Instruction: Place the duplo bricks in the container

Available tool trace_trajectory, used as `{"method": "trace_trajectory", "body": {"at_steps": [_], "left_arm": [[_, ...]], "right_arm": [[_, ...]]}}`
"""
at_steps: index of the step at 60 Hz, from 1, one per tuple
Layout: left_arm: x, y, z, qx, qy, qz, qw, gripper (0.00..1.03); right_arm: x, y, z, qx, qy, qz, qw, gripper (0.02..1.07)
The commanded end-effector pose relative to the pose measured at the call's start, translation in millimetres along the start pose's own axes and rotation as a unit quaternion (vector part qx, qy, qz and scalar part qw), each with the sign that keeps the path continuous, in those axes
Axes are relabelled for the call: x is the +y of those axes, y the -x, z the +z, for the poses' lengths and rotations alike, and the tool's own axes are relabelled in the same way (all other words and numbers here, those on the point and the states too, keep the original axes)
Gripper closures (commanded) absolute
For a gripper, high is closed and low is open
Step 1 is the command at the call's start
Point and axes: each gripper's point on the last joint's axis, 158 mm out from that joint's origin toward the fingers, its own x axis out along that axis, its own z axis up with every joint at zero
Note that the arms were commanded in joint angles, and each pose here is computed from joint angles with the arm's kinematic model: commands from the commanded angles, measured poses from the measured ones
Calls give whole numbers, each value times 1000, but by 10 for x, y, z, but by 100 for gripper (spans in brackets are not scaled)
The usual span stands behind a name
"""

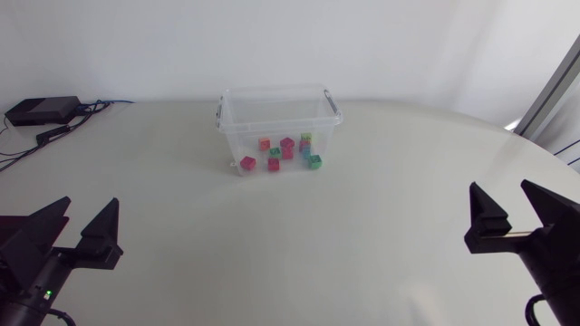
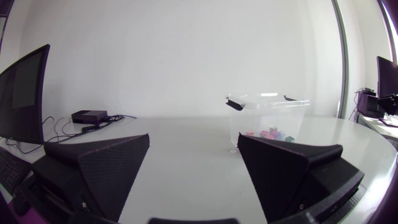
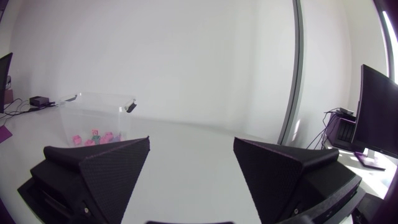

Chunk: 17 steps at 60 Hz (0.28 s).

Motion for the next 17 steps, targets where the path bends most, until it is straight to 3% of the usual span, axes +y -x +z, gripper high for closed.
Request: {"method": "trace_trajectory", "body": {"at_steps": [1, 17], "left_arm": [[-3, -9, -72, 7, 11, -2, 1000, 4], [-2, -10, -78, 8, 13, -3, 1000, 4]], "right_arm": [[16, 11, -178, 9, -22, 3, 1000, 10], [69, 36, -346, 6, -43, 15, 999, 10]]}}
